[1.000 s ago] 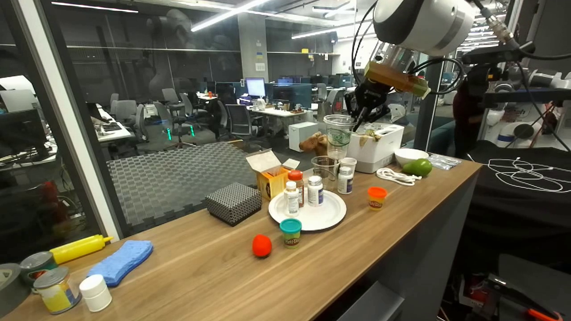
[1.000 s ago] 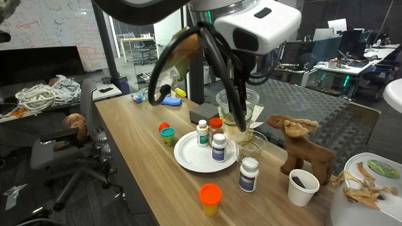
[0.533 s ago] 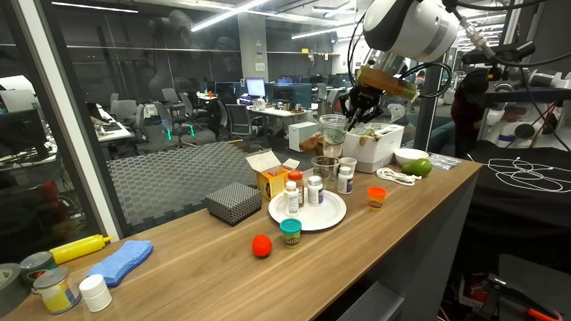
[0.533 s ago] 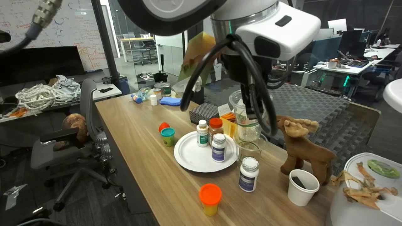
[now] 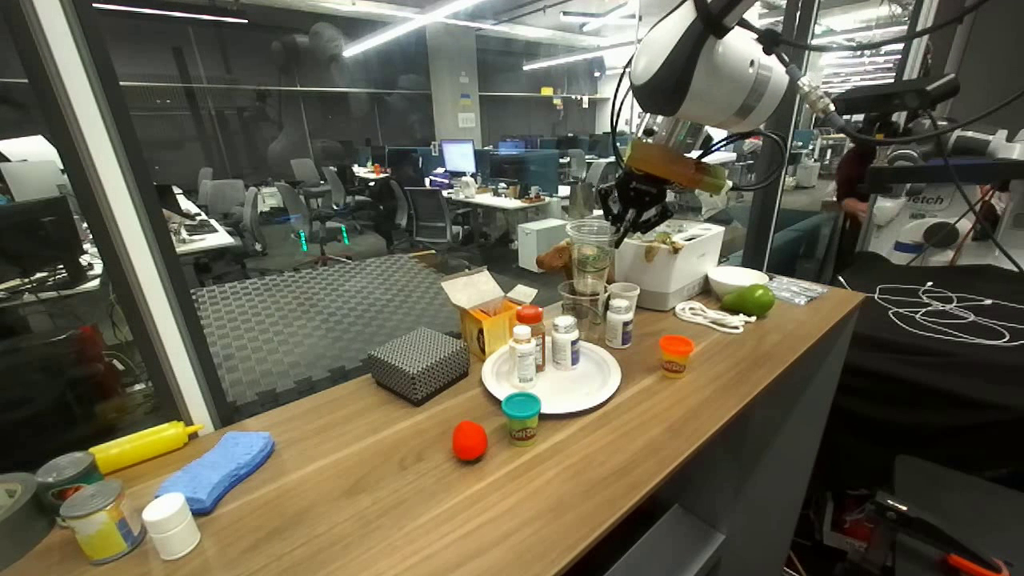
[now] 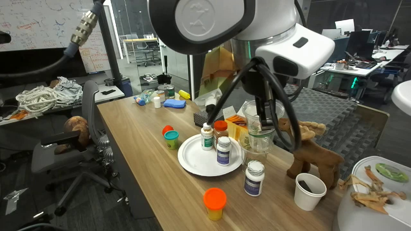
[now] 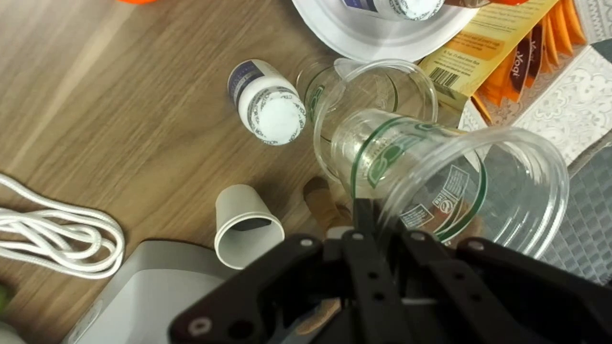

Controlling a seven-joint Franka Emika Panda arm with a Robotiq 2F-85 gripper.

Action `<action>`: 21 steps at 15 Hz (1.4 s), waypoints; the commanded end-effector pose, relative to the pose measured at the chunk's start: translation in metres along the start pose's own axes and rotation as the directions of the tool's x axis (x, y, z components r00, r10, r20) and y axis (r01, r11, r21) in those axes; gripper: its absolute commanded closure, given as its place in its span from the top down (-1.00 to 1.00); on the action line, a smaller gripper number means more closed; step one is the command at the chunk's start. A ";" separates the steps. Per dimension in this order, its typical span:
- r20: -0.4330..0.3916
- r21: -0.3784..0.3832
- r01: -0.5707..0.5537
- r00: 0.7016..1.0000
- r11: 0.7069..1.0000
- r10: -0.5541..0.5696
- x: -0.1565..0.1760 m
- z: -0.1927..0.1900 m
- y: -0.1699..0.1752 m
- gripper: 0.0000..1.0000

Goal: Put three bottles on the white plate then stack clear cups together then put the rest of the bottles on the white plate

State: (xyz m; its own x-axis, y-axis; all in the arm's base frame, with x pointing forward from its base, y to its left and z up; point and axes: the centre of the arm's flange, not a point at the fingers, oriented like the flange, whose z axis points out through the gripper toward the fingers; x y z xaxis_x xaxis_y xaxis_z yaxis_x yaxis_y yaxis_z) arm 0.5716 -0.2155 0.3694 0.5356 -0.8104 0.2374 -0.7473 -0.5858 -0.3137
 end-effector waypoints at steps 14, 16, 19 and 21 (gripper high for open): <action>-0.013 0.051 0.153 0.988 0.987 -0.153 -0.001 -0.015 -0.026 1.00; 0.044 0.042 0.278 0.959 0.960 -0.279 -0.014 -0.027 -0.027 1.00; 0.145 0.032 0.411 0.900 0.911 -0.411 -0.046 -0.041 -0.022 0.99; 0.221 0.018 0.492 0.847 0.870 -0.483 -0.061 -0.043 -0.013 0.98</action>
State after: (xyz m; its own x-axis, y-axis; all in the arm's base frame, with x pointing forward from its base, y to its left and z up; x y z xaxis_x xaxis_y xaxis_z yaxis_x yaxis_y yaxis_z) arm 0.5661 -0.1712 0.3889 0.8299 -0.5221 0.1965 -0.4805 -0.8480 -0.2238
